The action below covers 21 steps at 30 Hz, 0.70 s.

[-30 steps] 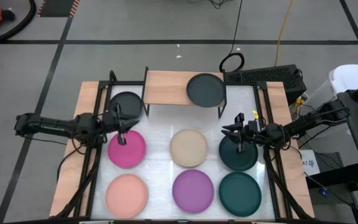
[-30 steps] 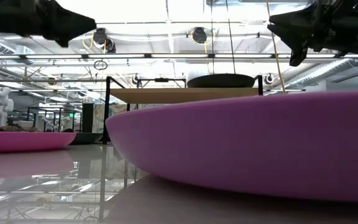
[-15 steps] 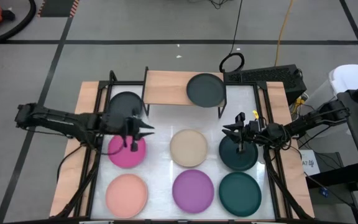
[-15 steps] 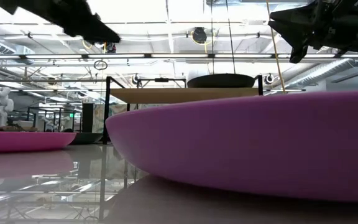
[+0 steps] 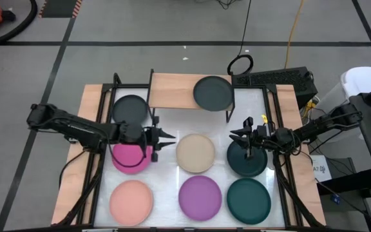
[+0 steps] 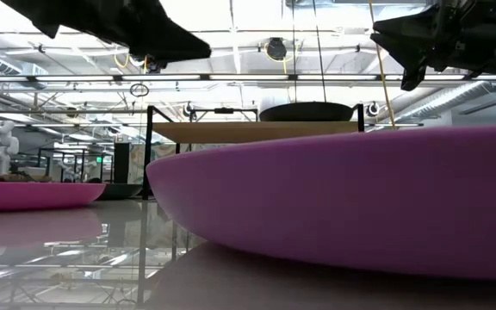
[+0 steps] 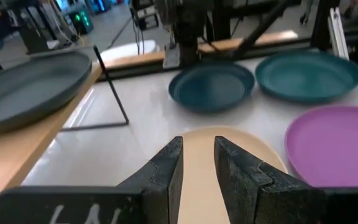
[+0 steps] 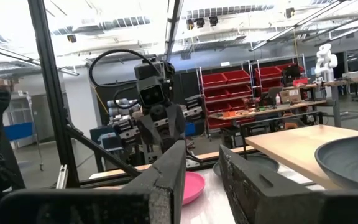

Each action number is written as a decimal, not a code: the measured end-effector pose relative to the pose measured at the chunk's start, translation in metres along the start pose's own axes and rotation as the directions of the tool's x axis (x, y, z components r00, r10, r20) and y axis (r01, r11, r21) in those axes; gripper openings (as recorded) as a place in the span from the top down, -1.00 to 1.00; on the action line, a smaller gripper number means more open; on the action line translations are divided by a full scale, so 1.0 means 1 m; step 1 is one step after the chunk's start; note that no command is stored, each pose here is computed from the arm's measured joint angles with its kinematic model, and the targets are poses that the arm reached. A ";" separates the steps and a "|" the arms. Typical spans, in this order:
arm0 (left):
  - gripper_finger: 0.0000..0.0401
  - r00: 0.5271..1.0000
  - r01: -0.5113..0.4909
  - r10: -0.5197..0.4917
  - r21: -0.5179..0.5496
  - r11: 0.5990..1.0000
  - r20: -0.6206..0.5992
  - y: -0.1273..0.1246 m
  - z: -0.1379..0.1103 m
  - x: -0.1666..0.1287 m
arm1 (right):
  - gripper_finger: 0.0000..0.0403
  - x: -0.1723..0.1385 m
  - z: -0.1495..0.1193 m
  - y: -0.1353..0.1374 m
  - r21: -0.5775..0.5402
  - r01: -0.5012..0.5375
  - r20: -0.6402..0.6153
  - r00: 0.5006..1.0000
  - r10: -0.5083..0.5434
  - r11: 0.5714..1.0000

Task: Place and stack plates onto a shelf
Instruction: Stack the light brown plate on top of the black plate on the shelf

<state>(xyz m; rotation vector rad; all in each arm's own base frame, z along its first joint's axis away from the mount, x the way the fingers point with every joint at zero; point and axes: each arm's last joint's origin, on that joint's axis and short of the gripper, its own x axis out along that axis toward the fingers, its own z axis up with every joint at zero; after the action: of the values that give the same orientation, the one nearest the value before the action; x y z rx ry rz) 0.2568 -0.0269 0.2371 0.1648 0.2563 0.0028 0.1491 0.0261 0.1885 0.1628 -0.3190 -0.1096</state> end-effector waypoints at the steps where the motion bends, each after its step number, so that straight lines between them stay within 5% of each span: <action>1: 0.52 1.000 -0.003 0.003 -0.008 1.000 0.023 0.000 0.001 0.002 | 0.59 0.000 0.000 0.000 -0.001 0.001 0.000 1.000 -0.001 1.000; 13: 0.52 0.990 0.002 0.010 -0.084 0.996 0.138 -0.001 0.011 0.003 | 0.59 0.000 -0.002 0.000 -0.008 0.003 -0.020 1.000 -0.003 1.000; 21: 0.52 0.987 0.087 -0.096 0.075 0.993 0.130 -0.032 0.014 0.006 | 0.59 0.000 -0.003 0.000 -0.035 0.007 -0.027 1.000 -0.008 0.999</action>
<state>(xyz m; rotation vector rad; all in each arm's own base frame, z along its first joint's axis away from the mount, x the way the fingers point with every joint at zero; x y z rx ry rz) 0.2657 -0.0602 0.2434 0.2207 0.1304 -0.1083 0.1500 0.0261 0.1857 0.1312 -0.2890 -0.1198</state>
